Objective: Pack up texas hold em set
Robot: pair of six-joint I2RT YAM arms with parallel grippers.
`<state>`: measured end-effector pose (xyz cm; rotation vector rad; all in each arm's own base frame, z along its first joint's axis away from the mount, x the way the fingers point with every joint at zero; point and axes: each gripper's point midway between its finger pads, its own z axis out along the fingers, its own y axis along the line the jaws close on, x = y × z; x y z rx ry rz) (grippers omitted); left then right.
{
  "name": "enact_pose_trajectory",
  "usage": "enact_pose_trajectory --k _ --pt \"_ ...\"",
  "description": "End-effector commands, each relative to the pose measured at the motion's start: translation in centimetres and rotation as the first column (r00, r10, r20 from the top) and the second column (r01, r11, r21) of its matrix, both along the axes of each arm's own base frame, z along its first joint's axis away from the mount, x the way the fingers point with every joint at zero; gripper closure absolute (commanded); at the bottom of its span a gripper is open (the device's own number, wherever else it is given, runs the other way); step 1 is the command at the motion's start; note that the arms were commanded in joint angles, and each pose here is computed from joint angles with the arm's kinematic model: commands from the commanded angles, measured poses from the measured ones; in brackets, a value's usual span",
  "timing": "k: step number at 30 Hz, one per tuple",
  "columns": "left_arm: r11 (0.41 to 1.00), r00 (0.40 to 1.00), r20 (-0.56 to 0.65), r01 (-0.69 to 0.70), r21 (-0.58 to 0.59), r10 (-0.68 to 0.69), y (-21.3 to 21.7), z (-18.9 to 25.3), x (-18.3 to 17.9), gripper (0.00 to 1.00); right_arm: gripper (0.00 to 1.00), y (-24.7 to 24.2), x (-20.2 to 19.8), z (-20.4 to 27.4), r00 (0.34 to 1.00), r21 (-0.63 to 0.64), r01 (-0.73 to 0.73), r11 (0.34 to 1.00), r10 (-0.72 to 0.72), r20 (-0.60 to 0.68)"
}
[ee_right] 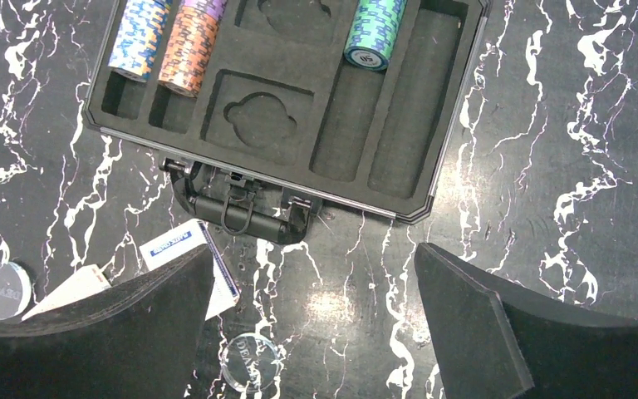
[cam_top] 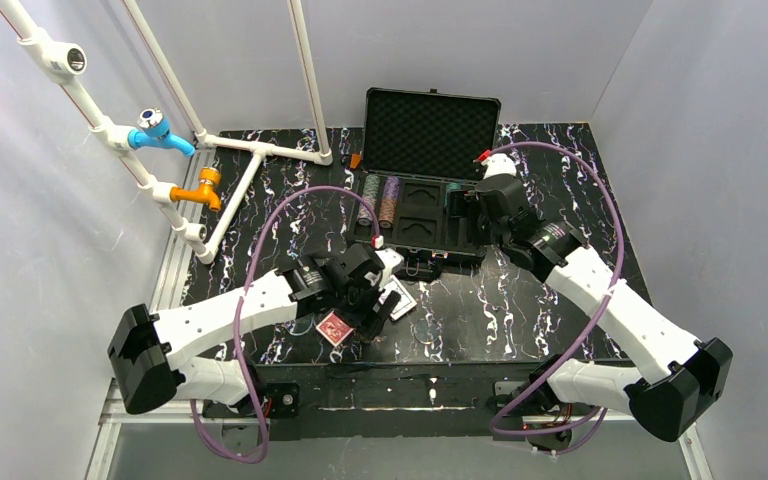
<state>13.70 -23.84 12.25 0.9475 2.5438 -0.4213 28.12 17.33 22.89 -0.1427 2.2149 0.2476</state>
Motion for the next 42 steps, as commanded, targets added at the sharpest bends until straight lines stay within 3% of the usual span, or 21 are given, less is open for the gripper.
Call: enact_pose_trajectory --k 1,32,37,42 --pt "0.998 1.000 0.011 -0.029 0.059 0.029 0.2 -1.1 0.1 0.27 0.02 0.1 -0.1 1.0 0.999 0.029 -0.009 1.000 0.008 0.042" --pt "0.983 0.997 -0.051 -0.048 0.175 0.058 0.2 -5.8 -0.6 0.51 0.02 -0.5 -0.6 0.9 0.998 0.000 -0.031 1.000 0.031 0.057" --pt "0.983 0.997 -0.050 -0.050 0.174 0.060 0.1 -6.1 -0.6 0.51 0.02 -0.5 -0.6 1.1 0.997 0.001 -0.034 0.999 0.034 0.062" --pt "0.983 0.997 -0.041 -0.052 0.174 0.060 -0.1 -6.2 -0.4 0.45 0.02 -0.5 -0.7 1.1 0.997 0.001 -0.037 0.999 0.037 0.065"
